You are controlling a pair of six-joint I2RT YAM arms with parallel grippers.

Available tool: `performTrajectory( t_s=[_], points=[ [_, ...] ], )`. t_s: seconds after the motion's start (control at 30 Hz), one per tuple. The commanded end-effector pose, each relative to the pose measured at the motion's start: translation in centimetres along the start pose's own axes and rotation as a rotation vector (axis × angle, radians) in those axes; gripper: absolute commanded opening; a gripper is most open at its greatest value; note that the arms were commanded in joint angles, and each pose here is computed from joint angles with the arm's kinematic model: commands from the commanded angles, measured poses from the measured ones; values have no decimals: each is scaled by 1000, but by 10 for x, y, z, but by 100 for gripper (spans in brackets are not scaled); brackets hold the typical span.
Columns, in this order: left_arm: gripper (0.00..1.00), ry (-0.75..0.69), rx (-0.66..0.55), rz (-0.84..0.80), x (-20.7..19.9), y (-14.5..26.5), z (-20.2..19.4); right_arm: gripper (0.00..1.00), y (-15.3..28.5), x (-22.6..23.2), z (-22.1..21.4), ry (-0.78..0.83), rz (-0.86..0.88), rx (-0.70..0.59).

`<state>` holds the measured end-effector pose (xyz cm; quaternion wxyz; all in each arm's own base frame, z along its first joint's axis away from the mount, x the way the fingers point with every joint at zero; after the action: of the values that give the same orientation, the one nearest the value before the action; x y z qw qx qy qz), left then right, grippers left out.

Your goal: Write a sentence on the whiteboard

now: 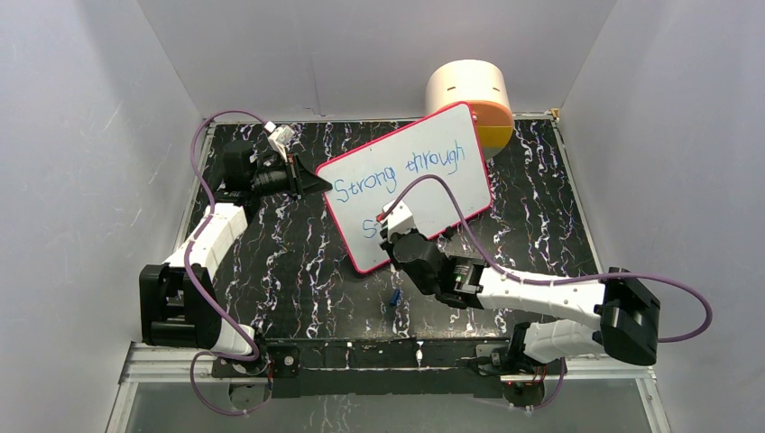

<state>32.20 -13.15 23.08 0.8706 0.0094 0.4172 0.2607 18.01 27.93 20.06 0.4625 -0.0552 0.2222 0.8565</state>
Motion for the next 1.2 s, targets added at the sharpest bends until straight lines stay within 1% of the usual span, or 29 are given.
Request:
performTrajectory(
  t_s=[0.0, 1.17],
  points=[
    [0, 10, 2, 54, 4, 4, -2, 0, -6, 0, 18, -25, -12, -54],
    [0, 14, 6, 49, 4, 4, -3, 0, -14, -4, 27, -31, -61, -77]
  ],
)
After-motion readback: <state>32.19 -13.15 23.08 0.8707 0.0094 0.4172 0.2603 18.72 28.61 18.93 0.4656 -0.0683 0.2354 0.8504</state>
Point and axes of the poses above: each gripper's point midway between its finger pads, its own y axis back along the fingers, its own x axis along the line the jaws close on, z = x × y, the point moved 5 cm from there along y, back along the fingers, and after that the axes turned 10 degrees about y, right-handed, at the moved point
